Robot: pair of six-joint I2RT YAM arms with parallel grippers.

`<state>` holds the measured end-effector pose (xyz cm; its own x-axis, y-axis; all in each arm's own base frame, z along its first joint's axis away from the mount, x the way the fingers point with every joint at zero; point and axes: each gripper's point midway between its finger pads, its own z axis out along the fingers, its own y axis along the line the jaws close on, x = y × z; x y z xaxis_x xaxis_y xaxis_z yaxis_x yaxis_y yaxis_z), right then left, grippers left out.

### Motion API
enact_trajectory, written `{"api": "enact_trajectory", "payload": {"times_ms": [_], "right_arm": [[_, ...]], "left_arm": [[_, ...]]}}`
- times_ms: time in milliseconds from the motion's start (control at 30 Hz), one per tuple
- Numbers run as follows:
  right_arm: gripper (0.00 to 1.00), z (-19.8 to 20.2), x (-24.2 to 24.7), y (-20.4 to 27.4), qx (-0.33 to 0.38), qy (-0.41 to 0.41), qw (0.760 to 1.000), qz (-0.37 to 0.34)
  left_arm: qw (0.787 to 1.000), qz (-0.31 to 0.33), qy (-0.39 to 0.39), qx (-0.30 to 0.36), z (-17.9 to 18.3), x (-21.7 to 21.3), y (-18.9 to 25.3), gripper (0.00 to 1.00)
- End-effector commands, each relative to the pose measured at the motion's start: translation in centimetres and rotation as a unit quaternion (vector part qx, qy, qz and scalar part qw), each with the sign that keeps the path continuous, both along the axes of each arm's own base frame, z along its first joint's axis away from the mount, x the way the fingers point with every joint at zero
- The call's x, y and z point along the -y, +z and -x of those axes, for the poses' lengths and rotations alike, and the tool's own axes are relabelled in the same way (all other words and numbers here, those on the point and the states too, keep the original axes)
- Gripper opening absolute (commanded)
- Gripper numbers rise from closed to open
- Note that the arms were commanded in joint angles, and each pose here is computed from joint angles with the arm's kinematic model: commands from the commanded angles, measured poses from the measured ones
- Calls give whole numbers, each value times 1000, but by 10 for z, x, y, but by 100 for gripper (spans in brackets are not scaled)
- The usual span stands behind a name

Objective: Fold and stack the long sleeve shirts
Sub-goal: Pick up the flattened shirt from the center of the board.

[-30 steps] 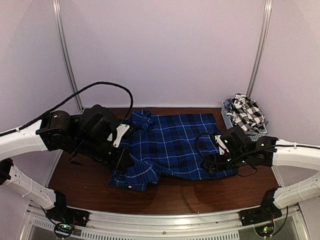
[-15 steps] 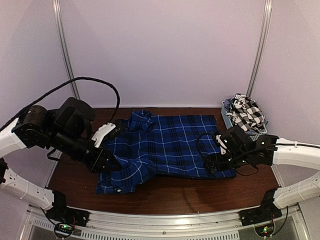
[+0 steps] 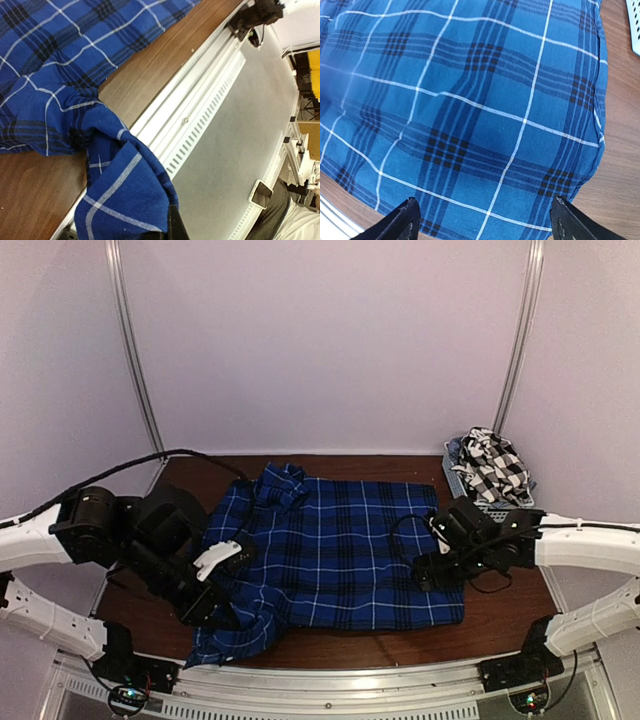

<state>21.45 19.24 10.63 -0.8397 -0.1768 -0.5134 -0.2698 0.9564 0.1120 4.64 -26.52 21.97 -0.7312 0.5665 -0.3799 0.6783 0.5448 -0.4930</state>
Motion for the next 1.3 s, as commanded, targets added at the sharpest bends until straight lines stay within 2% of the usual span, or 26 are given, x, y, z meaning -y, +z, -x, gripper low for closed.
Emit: {"api": "enact_trajectory", "payload": {"times_ms": [0,267,500,667,900,1000,1167,1267], "right_arm": [[91,0,9,-17,-14,-22,999,21],[91,-9,4,-35,-32,-34,999,17],[91,-20,-1,-29,-24,-30,999,17],[91,-24,1,-24,-21,-30,999,22],[91,-29,6,-13,-12,-36,999,17],[92,-30,6,-8,-9,-34,999,12],[92,-29,10,-8,-11,-33,999,16],[92,-27,11,-9,-15,-32,999,15]], "left_arm": [[999,1,-48,-22,17,10,-13,0],[995,-42,-90,-25,22,17,-44,2],[996,-43,-78,32,-8,45,-41,0],[997,-32,4,65,-65,42,-22,0],[987,47,122,95,-149,18,14,0],[980,83,150,97,-177,8,26,0],[976,129,151,86,-204,4,34,0],[978,124,150,77,-221,4,26,0]]}}
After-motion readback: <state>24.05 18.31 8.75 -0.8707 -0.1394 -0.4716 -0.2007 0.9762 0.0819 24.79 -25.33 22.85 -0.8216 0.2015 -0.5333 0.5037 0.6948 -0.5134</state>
